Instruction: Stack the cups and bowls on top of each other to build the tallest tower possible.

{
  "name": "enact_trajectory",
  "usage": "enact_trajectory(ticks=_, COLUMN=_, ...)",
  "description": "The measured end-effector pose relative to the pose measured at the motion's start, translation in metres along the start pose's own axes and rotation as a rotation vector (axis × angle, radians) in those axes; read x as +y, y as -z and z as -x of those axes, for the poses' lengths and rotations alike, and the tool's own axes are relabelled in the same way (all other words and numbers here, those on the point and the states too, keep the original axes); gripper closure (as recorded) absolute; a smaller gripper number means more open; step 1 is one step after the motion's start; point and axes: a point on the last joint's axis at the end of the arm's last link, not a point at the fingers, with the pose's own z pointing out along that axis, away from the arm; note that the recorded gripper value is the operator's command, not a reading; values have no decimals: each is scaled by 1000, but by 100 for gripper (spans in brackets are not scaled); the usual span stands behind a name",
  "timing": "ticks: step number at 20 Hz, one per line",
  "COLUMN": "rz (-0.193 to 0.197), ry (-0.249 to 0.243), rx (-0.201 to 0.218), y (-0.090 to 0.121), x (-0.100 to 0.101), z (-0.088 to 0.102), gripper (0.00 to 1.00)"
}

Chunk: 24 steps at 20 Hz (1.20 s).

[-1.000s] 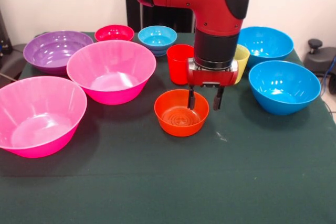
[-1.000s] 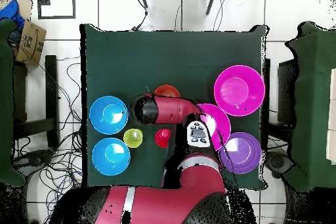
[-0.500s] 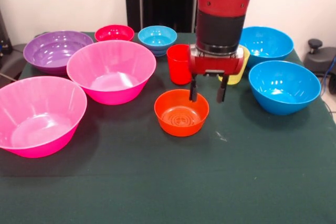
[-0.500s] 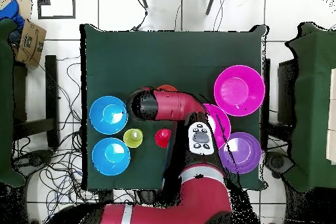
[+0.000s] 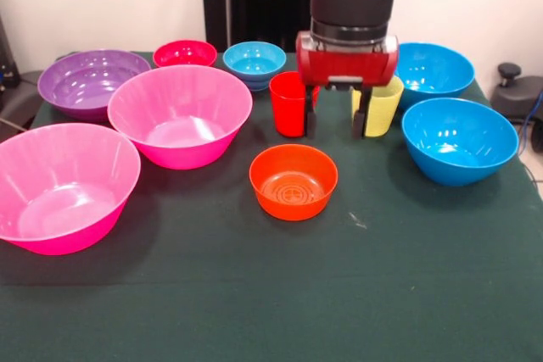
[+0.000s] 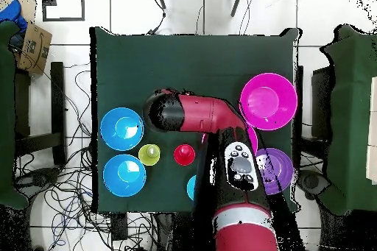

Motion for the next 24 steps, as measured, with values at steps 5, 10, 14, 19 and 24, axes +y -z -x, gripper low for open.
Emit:
enact_trajectory(ticks=5, rz=-2, ry=-9, rx=-10, y=17, x=-7, z=-2, gripper=0)
enact_trajectory(ticks=10, rz=-2, ry=-16, rx=12, y=20, x=-11, z=-16, gripper=0)
enact_trajectory(ticks=14, rz=2, ry=-15, rx=36, y=16, x=-9, z=-30, gripper=0)
enact_trajectory(ticks=19, rz=9, ry=-6, rx=68, y=11, x=-1, z=-46, gripper=0)
enact_trajectory(ticks=24, rz=15, ry=13, rx=85, y=10, x=11, z=-57, gripper=0)
